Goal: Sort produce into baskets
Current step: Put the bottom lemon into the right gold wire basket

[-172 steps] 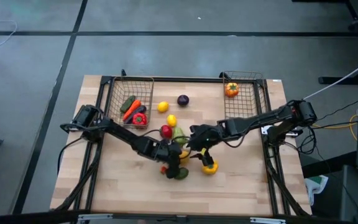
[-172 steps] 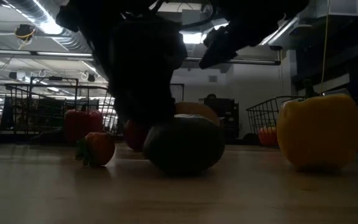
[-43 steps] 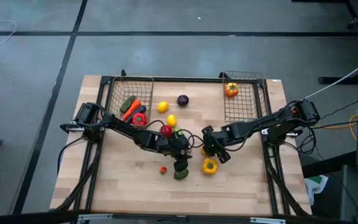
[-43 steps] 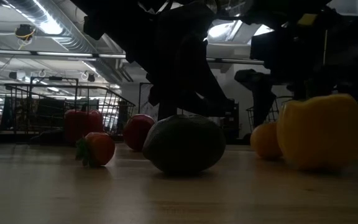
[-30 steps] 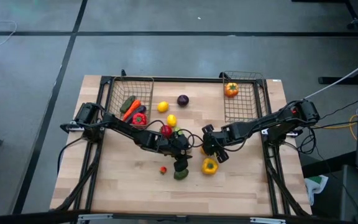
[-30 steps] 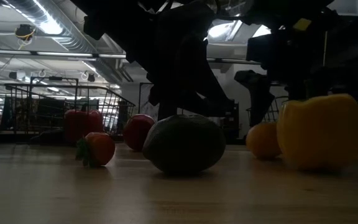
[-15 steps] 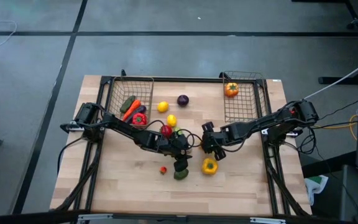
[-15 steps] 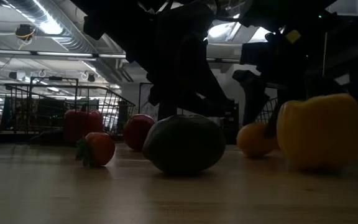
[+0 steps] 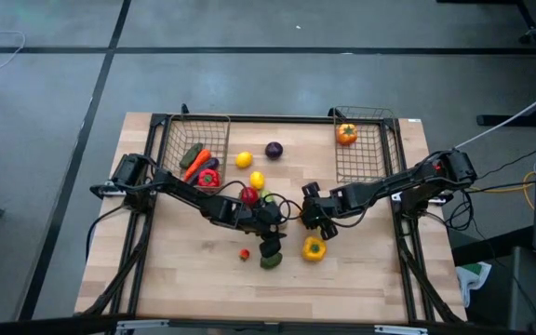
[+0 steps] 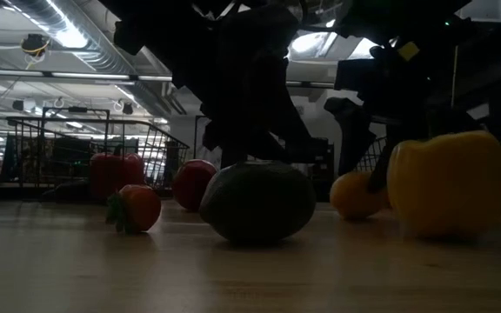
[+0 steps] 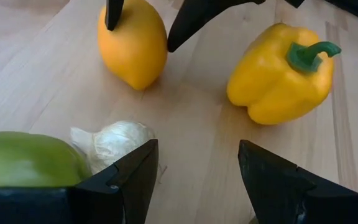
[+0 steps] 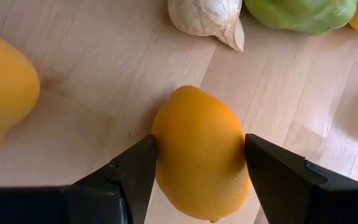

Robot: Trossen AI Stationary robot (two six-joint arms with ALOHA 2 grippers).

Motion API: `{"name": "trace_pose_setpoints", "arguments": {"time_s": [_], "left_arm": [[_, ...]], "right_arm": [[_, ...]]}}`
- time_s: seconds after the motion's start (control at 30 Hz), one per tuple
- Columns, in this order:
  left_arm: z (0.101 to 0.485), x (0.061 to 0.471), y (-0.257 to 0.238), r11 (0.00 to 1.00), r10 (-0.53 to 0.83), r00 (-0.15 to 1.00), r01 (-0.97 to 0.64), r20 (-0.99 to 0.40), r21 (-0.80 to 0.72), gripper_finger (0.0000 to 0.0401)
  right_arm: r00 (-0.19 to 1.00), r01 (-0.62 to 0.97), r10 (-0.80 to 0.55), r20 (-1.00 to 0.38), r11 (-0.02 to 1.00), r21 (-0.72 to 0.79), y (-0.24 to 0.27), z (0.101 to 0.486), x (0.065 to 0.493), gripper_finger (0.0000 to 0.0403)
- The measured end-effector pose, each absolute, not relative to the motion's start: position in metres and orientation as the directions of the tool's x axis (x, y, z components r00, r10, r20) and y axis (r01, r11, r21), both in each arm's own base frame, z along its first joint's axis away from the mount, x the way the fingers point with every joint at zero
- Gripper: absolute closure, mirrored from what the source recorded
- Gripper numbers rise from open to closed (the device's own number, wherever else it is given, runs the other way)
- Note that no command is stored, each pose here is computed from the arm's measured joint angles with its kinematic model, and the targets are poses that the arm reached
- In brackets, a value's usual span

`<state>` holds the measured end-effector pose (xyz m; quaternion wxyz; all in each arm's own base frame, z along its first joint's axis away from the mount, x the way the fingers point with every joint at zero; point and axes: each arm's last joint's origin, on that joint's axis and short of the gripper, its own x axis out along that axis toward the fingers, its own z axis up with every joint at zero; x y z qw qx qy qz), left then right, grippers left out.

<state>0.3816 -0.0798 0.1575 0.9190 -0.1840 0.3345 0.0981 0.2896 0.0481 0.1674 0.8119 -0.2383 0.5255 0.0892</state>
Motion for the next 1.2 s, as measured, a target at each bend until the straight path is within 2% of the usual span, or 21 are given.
{"name": "trace_pose_setpoints", "arguments": {"time_s": [0.73, 1.2], "left_arm": [[0.1576, 0.3817, -0.0798, 0.912, 0.057, 0.758, -0.304, -0.650, -0.274, 0.0182], [0.1576, 0.3817, -0.0799, 0.913, 0.056, 0.757, -0.303, -0.650, -0.274, 0.0182]], "right_arm": [[0.436, -0.384, -0.054, -0.898, 0.891, -0.240, 0.0459, 0.1682, 0.2911, 0.0163], [0.408, -0.397, -0.019, -0.913, 0.897, -0.196, 0.0450, 0.1654, 0.2892, 0.0045]]}}
